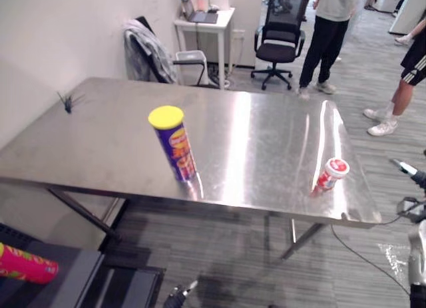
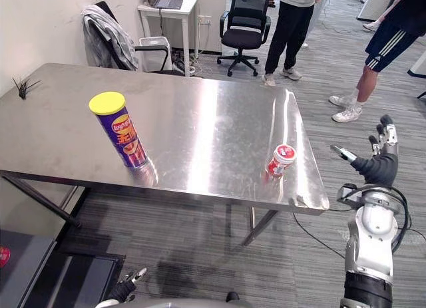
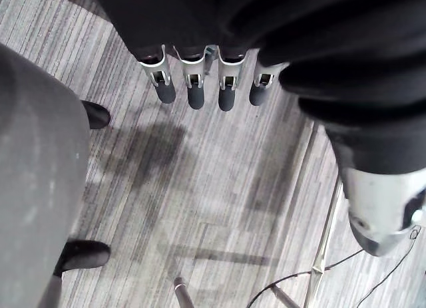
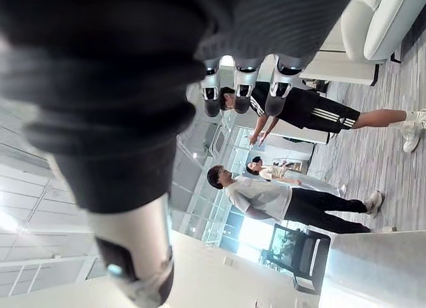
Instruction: Put the gum and the chips on the shelf.
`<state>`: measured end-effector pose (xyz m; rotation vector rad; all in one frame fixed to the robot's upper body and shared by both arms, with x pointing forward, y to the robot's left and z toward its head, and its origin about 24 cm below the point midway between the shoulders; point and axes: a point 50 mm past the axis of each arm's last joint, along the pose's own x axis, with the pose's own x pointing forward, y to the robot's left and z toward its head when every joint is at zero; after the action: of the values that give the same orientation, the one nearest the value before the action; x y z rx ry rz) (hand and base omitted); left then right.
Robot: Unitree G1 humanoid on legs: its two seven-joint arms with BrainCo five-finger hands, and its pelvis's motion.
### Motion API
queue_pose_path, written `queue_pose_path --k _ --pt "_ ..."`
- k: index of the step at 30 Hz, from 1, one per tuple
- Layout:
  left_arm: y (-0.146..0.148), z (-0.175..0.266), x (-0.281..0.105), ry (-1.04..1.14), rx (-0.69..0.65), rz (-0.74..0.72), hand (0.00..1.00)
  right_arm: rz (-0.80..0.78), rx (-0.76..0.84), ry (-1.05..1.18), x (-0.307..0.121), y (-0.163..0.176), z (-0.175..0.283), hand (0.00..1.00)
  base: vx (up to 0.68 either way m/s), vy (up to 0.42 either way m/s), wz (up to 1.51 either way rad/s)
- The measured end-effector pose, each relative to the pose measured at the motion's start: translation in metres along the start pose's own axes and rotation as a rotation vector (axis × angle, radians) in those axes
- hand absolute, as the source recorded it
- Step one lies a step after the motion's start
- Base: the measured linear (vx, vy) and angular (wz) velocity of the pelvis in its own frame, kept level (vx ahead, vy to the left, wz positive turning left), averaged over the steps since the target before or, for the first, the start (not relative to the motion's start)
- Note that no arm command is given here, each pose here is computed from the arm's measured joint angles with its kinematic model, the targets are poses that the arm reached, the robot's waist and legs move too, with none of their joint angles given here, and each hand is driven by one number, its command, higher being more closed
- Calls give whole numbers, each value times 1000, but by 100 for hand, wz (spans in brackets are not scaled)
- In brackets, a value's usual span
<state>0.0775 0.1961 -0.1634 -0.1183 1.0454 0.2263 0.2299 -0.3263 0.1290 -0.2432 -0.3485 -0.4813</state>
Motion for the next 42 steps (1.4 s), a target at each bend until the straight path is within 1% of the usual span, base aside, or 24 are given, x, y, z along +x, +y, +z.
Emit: queue_pose_path --k 6,8,13,17,21,25,29,42 --pt "-3 -1 0 6 24 -24 0 60 -20 70 1 7 -15 0 -15 -5 12" --pt "-4 0 0 3 25 -26 0 80 -11 94 4 15 -20 0 1 3 3" --pt "-6 0 0 0 34 -40 0 73 -15 109 11 18 -23 0 25 12 4" --pt "-6 5 1 -16 46 -46 0 86 -40 95 19 23 -20 0 27 10 4" --pt "-5 10 2 -32 55 -48 0 101 -32 86 24 30 -17 0 33 8 7" --pt "-6 14 3 -49 73 -57 0 149 -24 65 29 44 -13 0 0 0 0" --pt "-8 18 3 -67 73 -62 0 197 -54 49 31 54 -10 0 -2 3 -1" --pt "-8 21 4 -76 74 -64 0 234 -68 35 30 60 -7 0 -41 -4 2"
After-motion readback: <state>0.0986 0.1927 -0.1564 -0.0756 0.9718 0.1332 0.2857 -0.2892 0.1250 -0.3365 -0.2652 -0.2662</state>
